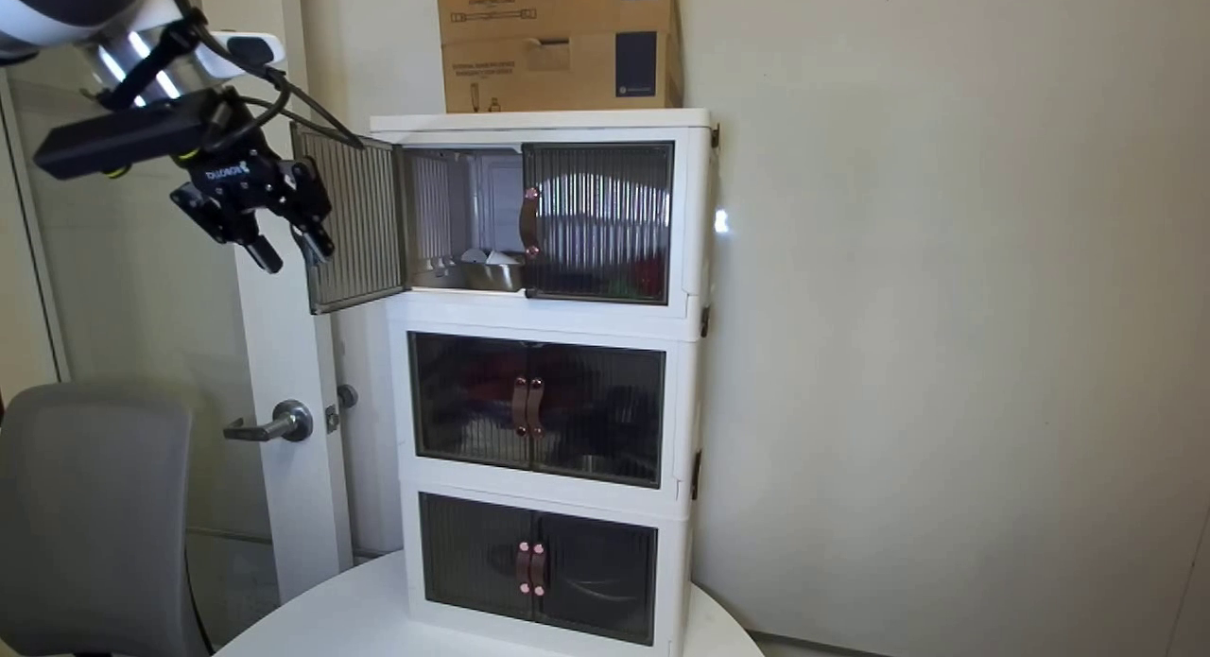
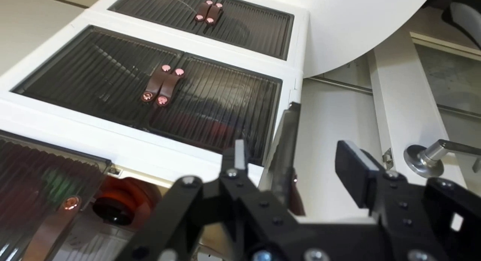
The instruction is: Open the doors of the topmost shelf
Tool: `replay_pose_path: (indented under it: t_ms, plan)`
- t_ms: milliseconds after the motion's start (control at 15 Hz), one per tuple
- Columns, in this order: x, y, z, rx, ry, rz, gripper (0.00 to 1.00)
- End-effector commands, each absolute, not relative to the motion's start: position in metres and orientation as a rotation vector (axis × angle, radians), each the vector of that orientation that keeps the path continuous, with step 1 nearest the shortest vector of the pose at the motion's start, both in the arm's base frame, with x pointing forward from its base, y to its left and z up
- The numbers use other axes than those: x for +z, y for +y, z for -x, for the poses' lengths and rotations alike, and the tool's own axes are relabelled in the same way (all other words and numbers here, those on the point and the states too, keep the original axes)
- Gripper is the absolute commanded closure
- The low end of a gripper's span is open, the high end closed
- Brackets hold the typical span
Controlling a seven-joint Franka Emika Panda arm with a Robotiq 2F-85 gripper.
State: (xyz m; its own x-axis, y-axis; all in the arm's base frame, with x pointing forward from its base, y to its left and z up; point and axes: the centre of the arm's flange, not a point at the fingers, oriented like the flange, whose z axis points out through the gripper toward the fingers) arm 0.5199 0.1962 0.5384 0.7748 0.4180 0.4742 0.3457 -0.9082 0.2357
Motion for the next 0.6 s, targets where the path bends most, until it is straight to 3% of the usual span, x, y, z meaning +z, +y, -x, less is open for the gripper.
replay_pose_path:
  t_ms: [0,267,533]
  plan:
    - [0.539,0.189,-0.5076,0.765,0.646,-2.835,0.06]
    - [0.5399,0.1881,-0.5063,0.771,0.679,-2.817,0.0]
    - [0.5454,0.1907,-0.5064,0.753,0.877,-2.757,0.06]
